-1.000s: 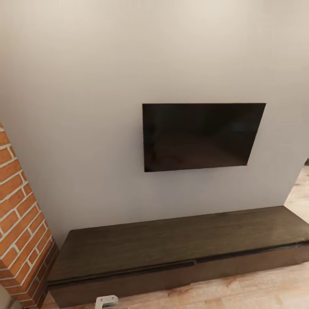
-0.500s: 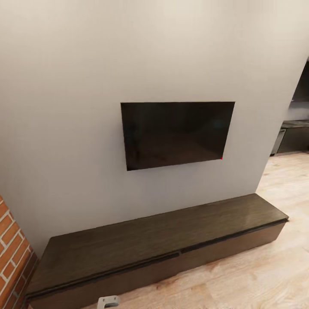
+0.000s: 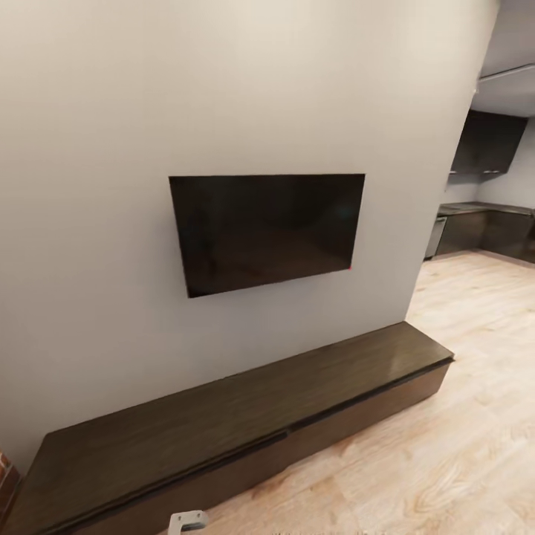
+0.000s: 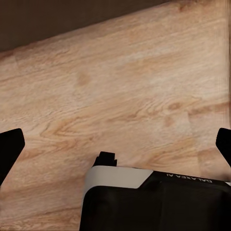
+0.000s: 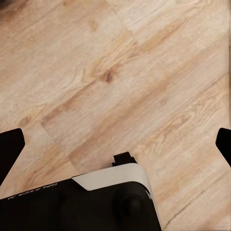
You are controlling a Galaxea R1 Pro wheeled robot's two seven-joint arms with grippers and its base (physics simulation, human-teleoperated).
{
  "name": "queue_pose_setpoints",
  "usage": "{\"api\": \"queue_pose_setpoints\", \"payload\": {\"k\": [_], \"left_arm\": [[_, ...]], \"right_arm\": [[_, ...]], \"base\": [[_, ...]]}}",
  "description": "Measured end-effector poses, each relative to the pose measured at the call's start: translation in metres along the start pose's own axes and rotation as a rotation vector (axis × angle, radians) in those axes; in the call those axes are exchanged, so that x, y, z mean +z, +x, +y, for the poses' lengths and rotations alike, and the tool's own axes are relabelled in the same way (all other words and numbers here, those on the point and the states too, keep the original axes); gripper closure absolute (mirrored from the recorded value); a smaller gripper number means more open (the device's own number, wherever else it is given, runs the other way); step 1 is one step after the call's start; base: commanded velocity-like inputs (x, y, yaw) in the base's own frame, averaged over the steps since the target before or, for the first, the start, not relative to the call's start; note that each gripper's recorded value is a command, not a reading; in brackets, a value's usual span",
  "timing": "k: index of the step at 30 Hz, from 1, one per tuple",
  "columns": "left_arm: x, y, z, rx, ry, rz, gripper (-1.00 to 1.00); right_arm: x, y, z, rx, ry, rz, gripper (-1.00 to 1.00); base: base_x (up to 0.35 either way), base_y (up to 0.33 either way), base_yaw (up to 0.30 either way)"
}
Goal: Place each of the two pumpkins and all three candles from the living room inside a cabinet in the living room (use any cabinet), then make sure every cabinet is closed, and position the cauldron so it is next to a table in the living room.
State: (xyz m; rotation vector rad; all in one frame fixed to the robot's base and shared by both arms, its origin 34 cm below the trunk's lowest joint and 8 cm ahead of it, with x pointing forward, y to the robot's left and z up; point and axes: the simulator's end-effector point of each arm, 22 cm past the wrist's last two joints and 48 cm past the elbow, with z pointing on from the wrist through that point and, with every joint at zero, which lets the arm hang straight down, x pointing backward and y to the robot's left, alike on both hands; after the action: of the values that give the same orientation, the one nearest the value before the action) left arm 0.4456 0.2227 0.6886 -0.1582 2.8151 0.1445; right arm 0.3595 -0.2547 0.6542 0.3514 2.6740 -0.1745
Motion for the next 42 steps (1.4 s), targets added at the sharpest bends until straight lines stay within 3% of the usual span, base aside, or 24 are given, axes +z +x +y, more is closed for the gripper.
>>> {"api": "queue_pose_setpoints", "payload": {"k": [13,25,42], "left_arm": [[0.003,0.005,0.000,0.002,-0.001,0.012,-1.00],[0.007,0.013,0.000,0.006,-0.003,0.030,-1.00],[0.012,0.023,0.000,0.019,-0.005,0.053,-1.00]], "right_arm": [[0.001,0.006,-0.001,-0.003,0.002,0.014,-1.00],[0.002,0.015,0.009,-0.006,-0.047,0.038,-1.00],[0.004,0.026,0.007,-0.010,-0.046,0.062,-1.00]], "base": [[-0.050,0.000,-0.198],[-0.001,0.000,-0.094],[0.000,-0.054,-0.075]]}}
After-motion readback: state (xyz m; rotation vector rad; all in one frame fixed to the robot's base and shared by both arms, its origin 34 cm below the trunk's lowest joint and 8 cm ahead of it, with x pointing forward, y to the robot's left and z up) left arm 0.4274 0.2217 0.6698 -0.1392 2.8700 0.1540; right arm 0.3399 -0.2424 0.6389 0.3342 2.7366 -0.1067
